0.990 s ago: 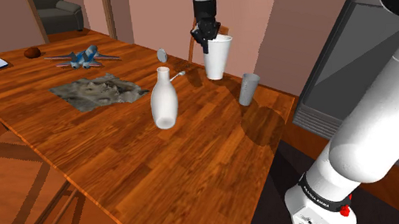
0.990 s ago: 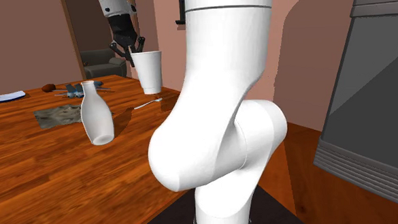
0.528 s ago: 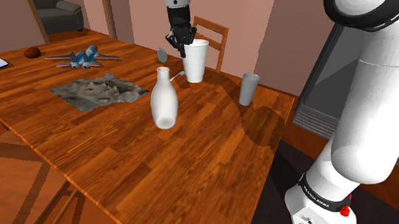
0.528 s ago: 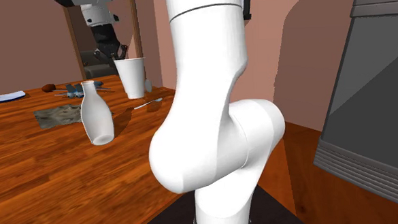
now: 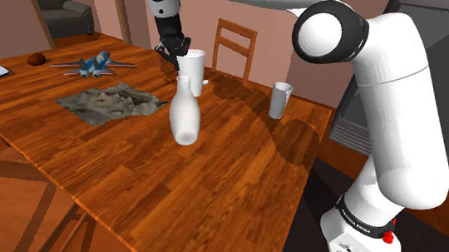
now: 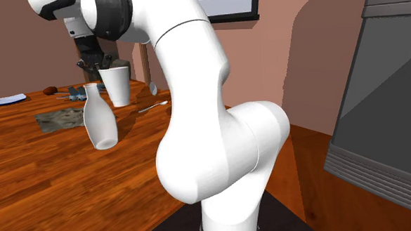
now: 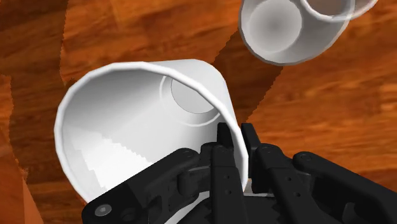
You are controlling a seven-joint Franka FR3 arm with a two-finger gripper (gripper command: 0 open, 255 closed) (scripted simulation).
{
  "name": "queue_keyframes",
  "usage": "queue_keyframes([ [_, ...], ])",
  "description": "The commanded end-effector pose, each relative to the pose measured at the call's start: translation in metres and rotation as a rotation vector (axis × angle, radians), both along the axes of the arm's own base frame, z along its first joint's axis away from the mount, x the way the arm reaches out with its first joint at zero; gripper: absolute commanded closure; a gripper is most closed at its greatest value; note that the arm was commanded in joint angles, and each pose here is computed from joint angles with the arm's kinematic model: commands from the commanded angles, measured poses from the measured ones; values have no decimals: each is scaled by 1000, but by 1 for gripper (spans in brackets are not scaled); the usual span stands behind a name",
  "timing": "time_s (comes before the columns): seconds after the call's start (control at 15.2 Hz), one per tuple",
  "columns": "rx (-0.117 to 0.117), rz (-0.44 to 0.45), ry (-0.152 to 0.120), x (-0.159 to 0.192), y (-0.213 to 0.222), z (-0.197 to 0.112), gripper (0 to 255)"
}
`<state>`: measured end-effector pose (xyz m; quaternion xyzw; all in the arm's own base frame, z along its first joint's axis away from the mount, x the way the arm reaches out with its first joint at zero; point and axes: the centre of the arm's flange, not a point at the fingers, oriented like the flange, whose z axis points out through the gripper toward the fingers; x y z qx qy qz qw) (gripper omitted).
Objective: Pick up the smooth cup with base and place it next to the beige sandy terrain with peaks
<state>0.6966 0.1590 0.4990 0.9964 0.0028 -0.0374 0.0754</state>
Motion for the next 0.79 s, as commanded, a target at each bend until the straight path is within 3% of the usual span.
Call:
queue_keyframes([
  [0.0, 0, -2, 0, 8, 6, -10, 255],
  [0.73, 0, -2, 0, 8, 6, -68, 255],
])
